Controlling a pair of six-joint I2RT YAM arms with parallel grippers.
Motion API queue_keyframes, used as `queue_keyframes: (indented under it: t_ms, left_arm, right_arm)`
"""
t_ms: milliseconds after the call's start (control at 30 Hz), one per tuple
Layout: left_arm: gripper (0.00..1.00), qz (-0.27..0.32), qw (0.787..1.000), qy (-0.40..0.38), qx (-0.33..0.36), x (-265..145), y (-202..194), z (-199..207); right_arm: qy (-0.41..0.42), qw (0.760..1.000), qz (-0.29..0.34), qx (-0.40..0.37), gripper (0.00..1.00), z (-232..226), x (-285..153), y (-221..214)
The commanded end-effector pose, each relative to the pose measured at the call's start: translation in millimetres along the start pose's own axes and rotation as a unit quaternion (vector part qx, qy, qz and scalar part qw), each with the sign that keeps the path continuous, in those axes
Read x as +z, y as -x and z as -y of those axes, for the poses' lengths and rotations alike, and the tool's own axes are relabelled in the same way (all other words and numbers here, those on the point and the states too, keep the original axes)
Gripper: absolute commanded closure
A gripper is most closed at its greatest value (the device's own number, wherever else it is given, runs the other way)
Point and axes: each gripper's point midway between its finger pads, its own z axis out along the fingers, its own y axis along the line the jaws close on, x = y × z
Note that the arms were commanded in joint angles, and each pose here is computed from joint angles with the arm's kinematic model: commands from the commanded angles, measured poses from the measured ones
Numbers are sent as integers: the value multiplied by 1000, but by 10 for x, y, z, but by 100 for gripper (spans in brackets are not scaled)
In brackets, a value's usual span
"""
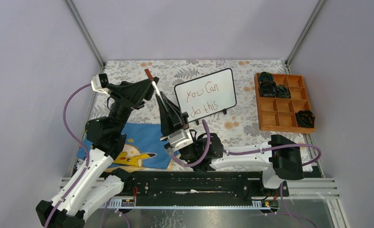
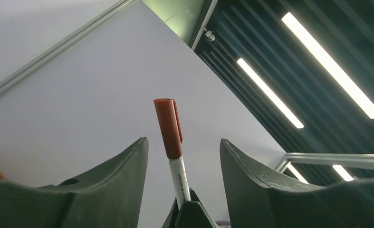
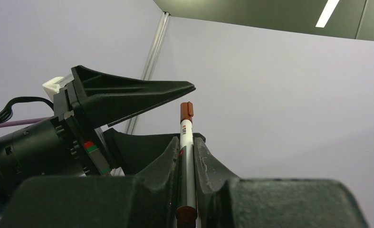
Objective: Write a sentence on the whiteboard
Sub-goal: Close the whiteboard marker at the center of the board.
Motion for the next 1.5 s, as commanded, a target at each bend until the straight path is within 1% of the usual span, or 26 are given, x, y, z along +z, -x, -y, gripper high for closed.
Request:
queue_keyframes:
  t_ms: [0,67,133,333,600,767,900,1067,1200,1333,1467]
  left_arm:
    - [31,-12,1000,-22,17,-26,-39,155]
    - [23,-8,999,-21,22,-32,-27,160]
    - [20,-2,999,-17,31,-33,-1,162]
    - [19,16,998,-3,58,29,87,166]
    - [31,10,998,-9,60,155,87,167]
    - [33,-2,998,-8,57,202,51,131]
    - [34,0,998,-6,56,201,56,113]
    - [44,-2,998,-5,57,194,46,98]
    - [48,-4,998,0,56,188,37,73]
    - [52,-4,998,-1,56,183,36,72]
    - [52,-4,998,-1,56,181,35,73]
  right_arm:
    - [-67,995,46,49,100,423,69,299]
    - [-67,995,45,56,100,443,55,300]
    - [-66,995,43,66,100,470,32,302]
    - [-53,993,40,94,100,529,-49,317]
    - [-46,993,35,106,100,562,-107,312]
    - [-42,992,31,112,100,532,-130,281]
    - [-40,992,29,112,100,518,-130,272]
    - [-39,992,26,113,100,508,-137,252]
    - [-38,992,25,114,100,493,-139,244]
    - [-38,992,24,115,100,489,-135,244]
    - [-38,992,24,116,100,486,-138,243]
